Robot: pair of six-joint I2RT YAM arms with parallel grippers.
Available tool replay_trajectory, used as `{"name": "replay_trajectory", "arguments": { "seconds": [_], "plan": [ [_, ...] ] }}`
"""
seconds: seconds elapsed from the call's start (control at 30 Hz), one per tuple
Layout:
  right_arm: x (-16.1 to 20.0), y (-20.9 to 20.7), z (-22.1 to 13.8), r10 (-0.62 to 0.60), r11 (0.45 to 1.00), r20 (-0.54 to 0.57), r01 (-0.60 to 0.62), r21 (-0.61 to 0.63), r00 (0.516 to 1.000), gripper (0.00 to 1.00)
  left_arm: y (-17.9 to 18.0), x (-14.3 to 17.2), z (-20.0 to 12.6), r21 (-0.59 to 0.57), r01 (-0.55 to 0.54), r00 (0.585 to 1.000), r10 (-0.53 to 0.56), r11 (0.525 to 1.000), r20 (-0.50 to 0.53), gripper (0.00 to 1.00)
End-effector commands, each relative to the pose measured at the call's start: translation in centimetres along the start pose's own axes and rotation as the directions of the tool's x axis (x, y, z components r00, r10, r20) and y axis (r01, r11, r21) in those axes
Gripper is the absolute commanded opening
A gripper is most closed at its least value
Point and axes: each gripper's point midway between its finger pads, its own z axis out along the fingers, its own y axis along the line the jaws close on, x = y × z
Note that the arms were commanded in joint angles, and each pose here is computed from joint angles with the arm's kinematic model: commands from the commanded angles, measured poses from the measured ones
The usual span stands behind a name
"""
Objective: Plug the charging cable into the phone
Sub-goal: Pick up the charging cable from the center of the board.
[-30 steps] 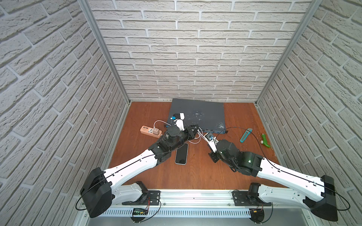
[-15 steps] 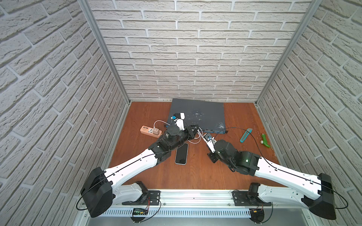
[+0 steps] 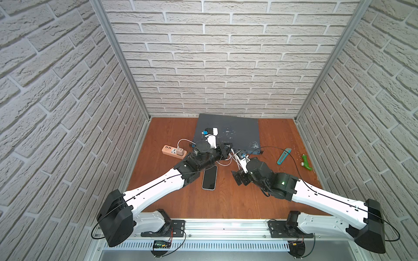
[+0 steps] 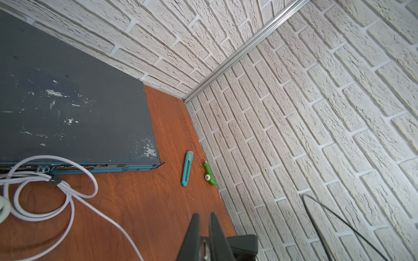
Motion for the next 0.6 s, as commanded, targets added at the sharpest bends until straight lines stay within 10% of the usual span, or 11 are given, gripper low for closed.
{"name": "replay_trajectory", "arguments": {
  "seconds": [0.0, 0.57],
  "plan": [
    [-2.7, -0.4, -1.7, 0.123, 0.991, 0.051, -0.12, -0.062, 0.991, 0.99, -0.9, -0.9, 0.1, 0.028, -0.065, 0.998, 0.065, 0.997, 0.007, 0.0],
    [-3.7, -0.8, -6.6, 0.17, 0.943, -0.012, -0.166, -0.288, 0.985, 0.92, -1.0, -0.6, 0.0, 0.047, -0.104, 0.992, 0.106, 0.994, -0.065, 0.0]
  ]
}}
